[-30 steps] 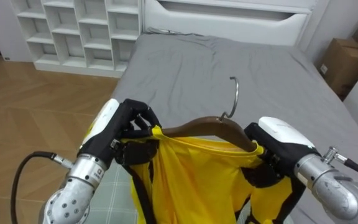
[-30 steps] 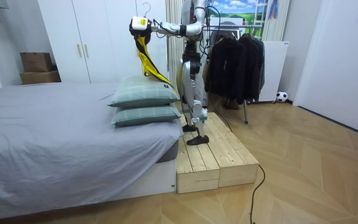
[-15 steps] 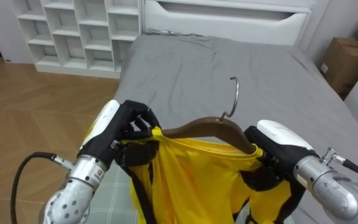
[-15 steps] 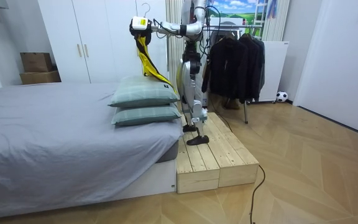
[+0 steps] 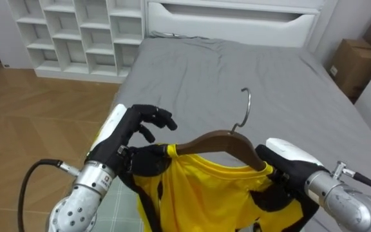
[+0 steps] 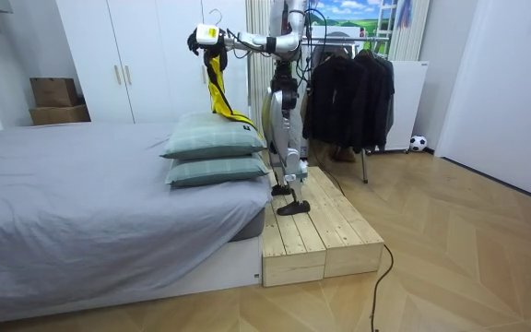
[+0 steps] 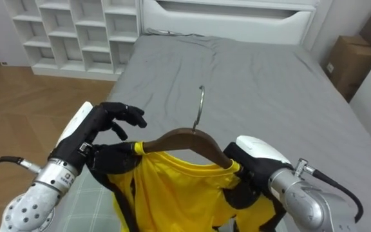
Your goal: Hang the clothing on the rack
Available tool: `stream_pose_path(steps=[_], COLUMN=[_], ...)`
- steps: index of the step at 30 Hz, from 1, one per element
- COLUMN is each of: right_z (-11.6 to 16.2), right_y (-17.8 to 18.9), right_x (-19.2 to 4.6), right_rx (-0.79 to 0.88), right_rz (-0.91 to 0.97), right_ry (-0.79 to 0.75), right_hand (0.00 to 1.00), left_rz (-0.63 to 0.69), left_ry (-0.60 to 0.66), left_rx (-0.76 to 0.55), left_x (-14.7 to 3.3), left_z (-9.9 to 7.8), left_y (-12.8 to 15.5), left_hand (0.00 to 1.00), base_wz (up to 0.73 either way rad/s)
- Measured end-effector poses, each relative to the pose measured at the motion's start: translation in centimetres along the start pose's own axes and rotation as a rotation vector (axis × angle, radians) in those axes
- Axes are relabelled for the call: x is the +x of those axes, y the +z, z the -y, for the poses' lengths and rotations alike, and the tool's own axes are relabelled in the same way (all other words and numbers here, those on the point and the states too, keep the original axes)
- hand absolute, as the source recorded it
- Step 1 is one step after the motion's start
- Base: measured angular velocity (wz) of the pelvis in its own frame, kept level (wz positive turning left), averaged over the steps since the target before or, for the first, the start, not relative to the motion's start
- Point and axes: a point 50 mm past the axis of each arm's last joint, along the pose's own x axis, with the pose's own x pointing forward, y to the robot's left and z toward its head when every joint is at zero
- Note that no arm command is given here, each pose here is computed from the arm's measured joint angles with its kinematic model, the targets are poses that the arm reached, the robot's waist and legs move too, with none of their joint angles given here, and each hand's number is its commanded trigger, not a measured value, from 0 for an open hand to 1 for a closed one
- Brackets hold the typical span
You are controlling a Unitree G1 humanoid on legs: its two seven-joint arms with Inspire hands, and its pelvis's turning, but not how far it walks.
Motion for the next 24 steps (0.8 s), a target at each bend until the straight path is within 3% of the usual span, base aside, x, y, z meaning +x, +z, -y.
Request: stream_pose_path(steps=[16, 24], right_z=[-0.06, -0.54], right_y=[-0.03, -0.98], right_x=[0.00, 0.20], right_rx=[-0.014, 0.091], right_rz=[-0.008, -0.007], right_ry=[0.012, 0.036], right_hand=[1.00, 1.00], left_rz=[-0.005, -0.027], left_ry=[-0.019, -0.022], left_rx=[-0.041, -0.086], left_x=[-0.18, -0.74], left_z=[0.18, 0.43], left_y=[-0.17, -0.72], left_hand=[0.00, 0.00], base_wz=[0.00, 0.00])
